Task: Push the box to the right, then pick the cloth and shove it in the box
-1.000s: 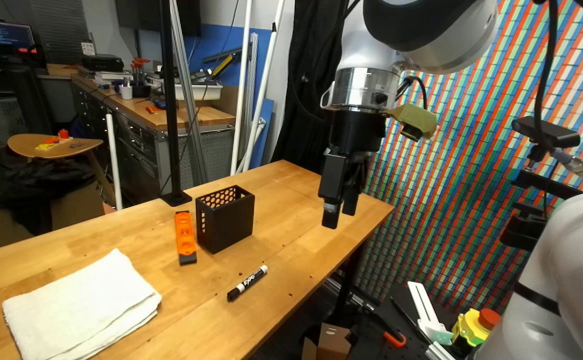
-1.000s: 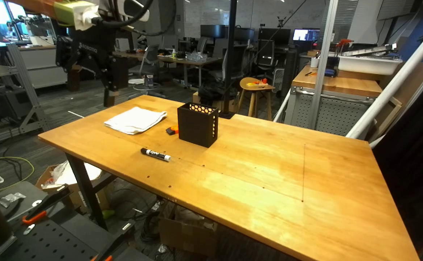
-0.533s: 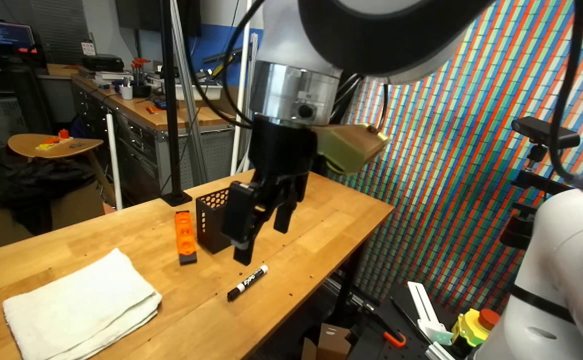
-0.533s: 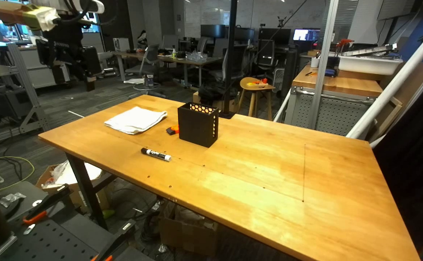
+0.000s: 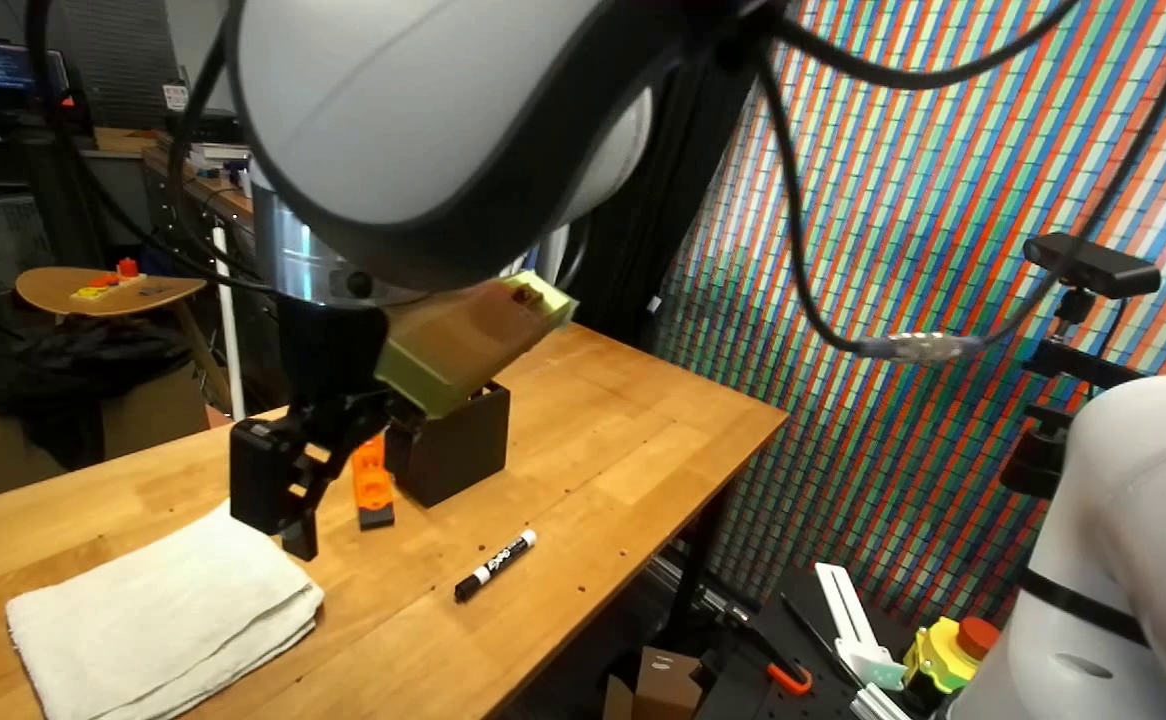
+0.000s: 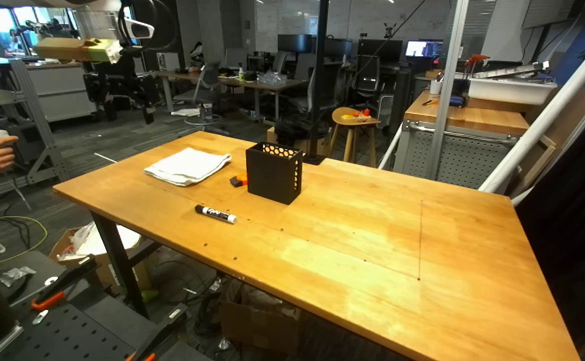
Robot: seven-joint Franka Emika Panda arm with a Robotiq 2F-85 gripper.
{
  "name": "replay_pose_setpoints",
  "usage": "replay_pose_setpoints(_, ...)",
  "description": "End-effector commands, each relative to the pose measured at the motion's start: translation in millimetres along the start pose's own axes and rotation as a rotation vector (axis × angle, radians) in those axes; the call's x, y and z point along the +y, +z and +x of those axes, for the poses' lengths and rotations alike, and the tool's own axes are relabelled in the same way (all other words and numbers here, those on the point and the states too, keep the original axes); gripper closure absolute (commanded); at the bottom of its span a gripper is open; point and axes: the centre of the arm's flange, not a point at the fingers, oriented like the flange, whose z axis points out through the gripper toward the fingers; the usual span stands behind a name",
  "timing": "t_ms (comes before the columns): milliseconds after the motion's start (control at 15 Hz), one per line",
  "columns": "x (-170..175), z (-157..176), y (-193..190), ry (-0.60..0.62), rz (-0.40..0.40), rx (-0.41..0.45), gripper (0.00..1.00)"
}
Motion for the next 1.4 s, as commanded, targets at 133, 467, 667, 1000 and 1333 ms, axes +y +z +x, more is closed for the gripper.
replay_pose_setpoints(133,13.4,103.6,21.6,-0.081,-0.039,0.011,0.0)
replay_pose_setpoints(467,46.2,155.5,38.5,-0.097,-0.061,0.045,0.0)
replay_pose_setpoints(667,65.5,171.7,51.9,-0.092,-0.057,0.059,0.0)
replay_pose_setpoints(1000,97.7,173.8,83.3,-0.069,-0.042,0.056,0.0)
replay_pose_setpoints(1333,138.3,154.5,111.6,-0.019,-0.024,0.042,0.0)
